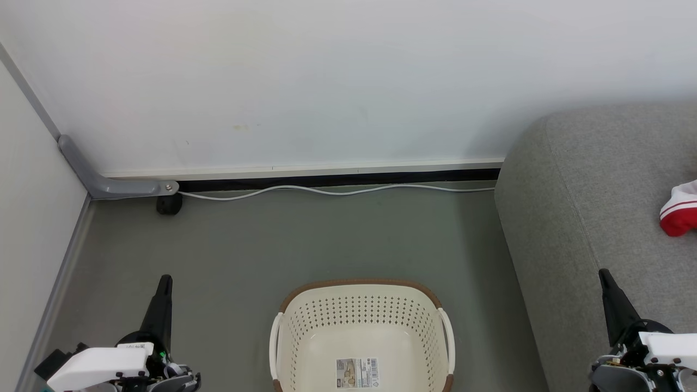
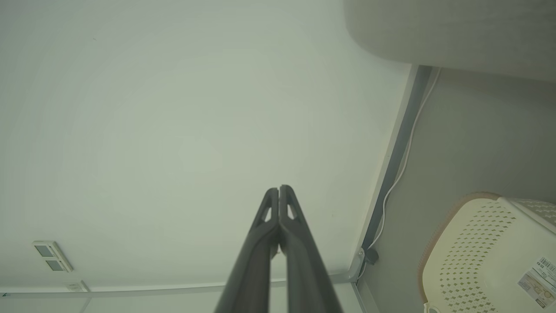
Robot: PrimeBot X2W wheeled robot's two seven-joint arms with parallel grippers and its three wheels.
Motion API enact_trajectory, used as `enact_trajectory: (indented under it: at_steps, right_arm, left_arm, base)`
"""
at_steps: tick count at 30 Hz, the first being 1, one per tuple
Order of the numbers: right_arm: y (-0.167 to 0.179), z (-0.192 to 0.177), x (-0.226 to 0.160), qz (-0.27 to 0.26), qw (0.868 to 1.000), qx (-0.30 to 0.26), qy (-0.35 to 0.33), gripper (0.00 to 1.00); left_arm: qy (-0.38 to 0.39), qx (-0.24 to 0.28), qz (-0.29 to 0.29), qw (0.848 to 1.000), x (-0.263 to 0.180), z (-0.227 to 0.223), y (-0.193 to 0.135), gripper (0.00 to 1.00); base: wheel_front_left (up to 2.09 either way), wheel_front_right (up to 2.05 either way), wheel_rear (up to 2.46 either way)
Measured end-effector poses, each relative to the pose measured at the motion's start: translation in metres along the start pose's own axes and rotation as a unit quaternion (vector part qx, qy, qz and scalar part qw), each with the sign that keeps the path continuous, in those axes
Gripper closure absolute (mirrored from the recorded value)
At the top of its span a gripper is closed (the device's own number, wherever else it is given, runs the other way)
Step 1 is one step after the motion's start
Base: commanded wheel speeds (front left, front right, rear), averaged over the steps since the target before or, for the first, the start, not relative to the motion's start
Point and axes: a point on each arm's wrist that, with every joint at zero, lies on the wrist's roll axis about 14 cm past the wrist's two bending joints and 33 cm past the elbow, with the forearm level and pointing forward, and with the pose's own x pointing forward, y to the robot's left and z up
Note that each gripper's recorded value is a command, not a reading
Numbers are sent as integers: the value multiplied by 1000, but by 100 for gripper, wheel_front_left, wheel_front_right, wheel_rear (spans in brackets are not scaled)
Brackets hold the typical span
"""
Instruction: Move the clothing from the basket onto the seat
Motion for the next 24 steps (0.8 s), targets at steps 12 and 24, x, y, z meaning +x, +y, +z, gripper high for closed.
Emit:
enact_trajectory:
  at_steps: [12,24]
  right_arm:
    - [0,0,0,0,1000,0,0,100]
    - [0,0,0,0,1000,0,0,100]
  left_arm:
    - [0,0,0,1000,0,0,0,100]
    - [0,0,0,1000,0,0,0,100]
  base:
    - [0,0,0]
    - [0,0,0]
